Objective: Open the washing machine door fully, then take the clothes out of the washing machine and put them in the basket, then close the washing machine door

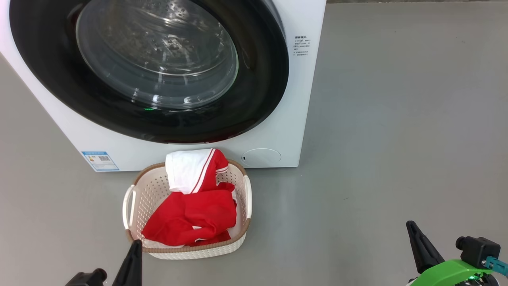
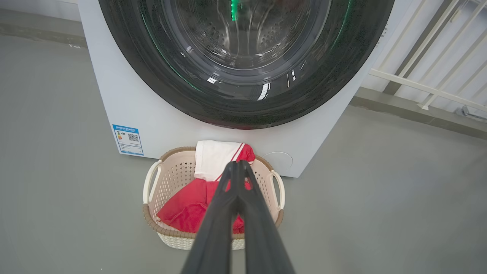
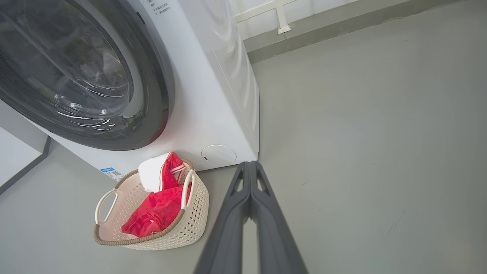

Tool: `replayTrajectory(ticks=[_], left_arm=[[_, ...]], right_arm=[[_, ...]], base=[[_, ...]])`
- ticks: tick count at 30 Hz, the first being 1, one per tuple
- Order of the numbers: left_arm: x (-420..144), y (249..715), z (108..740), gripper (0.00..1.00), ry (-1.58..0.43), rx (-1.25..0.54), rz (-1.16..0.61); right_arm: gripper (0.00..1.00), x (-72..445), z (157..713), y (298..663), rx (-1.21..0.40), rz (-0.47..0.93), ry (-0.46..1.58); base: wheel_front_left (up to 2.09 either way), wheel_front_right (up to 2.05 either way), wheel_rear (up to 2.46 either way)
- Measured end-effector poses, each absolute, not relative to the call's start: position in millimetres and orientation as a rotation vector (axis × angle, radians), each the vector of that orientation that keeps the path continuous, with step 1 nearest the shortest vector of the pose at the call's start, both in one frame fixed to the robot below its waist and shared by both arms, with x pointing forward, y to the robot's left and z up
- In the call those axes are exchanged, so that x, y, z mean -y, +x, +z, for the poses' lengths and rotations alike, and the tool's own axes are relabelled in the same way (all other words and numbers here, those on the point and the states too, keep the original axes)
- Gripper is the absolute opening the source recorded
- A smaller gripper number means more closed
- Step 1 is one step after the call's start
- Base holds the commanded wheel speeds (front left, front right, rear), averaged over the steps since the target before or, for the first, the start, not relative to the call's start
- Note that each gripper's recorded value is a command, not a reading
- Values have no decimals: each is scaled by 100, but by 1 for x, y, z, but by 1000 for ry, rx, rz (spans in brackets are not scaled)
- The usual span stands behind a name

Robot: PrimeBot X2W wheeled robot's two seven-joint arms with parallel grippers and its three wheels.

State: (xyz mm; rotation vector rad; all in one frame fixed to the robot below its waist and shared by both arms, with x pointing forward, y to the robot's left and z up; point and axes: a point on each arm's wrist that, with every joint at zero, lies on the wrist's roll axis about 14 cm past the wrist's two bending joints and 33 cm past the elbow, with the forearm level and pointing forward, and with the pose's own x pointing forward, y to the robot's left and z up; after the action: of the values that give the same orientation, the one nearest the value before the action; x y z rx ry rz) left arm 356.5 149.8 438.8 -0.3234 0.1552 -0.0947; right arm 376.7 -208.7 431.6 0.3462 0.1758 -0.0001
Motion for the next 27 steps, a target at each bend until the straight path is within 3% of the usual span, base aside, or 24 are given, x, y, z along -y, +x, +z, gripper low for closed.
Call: replayTrajectory(ticks=[27], left_arm=[[-163,358,439,0,-595,-178,-6]], right_arm=[[0,211,440,379,-167,-68,615]], base=[[0,0,0]])
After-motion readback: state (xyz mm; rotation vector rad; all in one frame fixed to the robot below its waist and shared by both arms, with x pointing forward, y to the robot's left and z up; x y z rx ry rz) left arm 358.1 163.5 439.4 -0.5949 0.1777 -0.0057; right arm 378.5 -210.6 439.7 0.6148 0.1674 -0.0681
